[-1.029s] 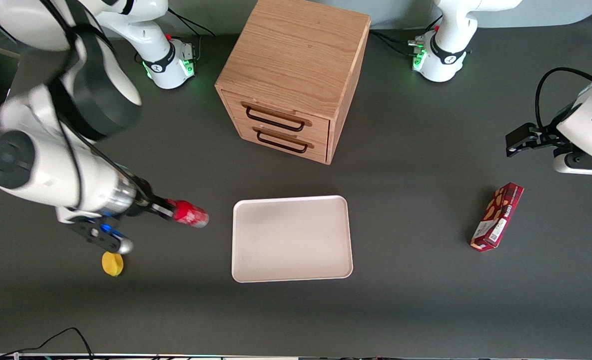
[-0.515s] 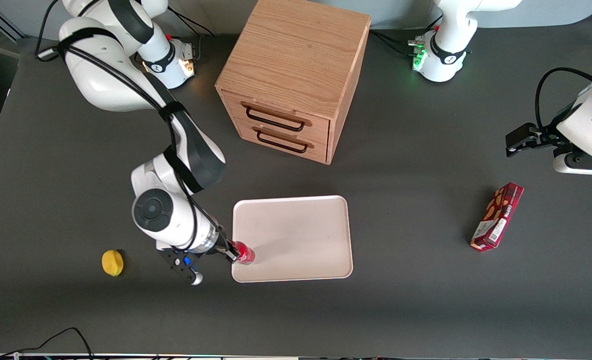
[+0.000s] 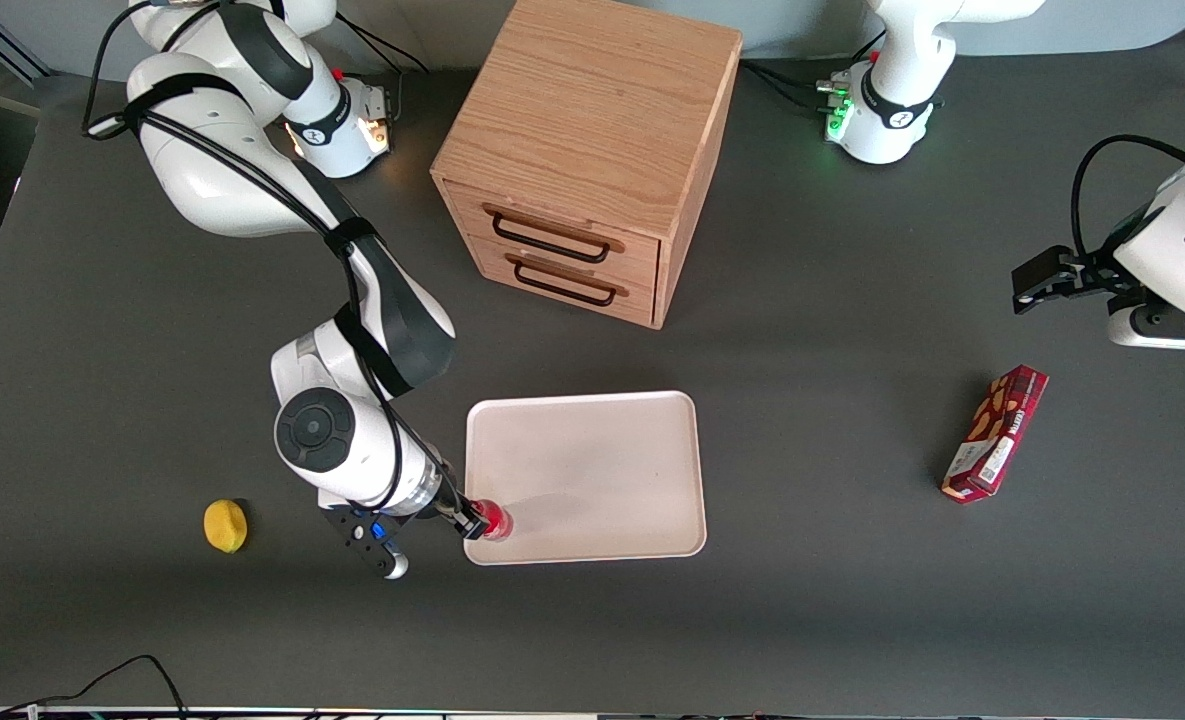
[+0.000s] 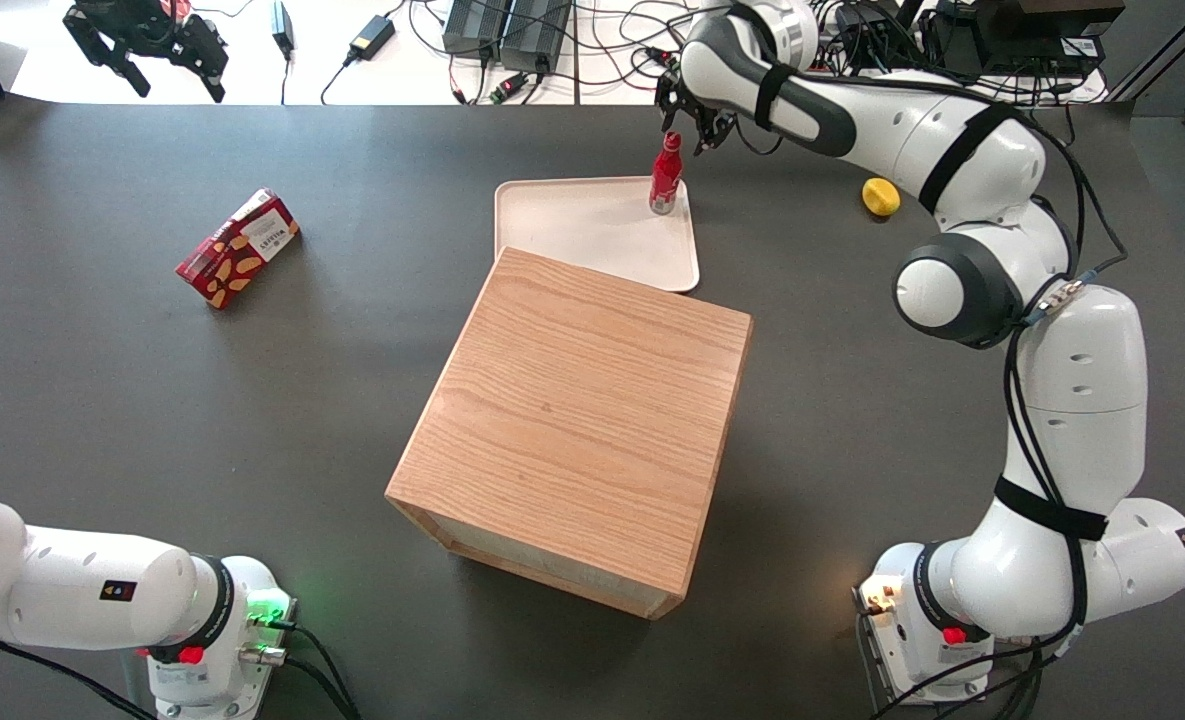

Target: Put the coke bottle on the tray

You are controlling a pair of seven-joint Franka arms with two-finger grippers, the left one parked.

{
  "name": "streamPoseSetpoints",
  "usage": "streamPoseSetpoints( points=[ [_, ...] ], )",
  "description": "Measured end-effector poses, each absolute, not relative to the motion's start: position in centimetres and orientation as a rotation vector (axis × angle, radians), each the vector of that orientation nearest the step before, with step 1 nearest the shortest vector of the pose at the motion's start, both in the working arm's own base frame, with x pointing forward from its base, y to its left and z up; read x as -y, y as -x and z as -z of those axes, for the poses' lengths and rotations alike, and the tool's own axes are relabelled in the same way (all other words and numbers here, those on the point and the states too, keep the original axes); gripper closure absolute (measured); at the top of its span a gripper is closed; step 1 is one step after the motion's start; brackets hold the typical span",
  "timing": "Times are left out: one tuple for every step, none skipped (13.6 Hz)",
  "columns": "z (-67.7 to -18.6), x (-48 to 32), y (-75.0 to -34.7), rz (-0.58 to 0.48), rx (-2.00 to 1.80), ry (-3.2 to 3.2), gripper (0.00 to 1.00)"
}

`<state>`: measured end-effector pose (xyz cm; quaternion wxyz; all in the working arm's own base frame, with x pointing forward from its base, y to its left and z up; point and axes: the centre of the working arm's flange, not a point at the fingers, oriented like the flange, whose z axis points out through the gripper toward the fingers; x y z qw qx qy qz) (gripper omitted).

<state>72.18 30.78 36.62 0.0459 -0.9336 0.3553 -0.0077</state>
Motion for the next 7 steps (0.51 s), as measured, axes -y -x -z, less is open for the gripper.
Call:
streamPoseSetpoints(
  points=[
    [-39.7,-30.4,-71.5,0.016,-1.027,2.897,0.1],
    [-43.6,-29.7,-70.2,-0.016,-0.948,2.949,0.0],
    [-48.2,-28.4,-68.6,-0.049,-0.868,2.998,0.0],
    [-53.0,-26.6,-66.6,-0.063,-0.795,3.044,0.0],
    [-57.6,-24.5,-64.4,-0.059,-0.717,3.098,0.0],
    [-61.3,-22.5,-62.1,-0.058,-0.64,3.145,0.0],
    [-64.2,-20.7,-59.9,-0.071,-0.575,3.171,0.0]
  ],
)
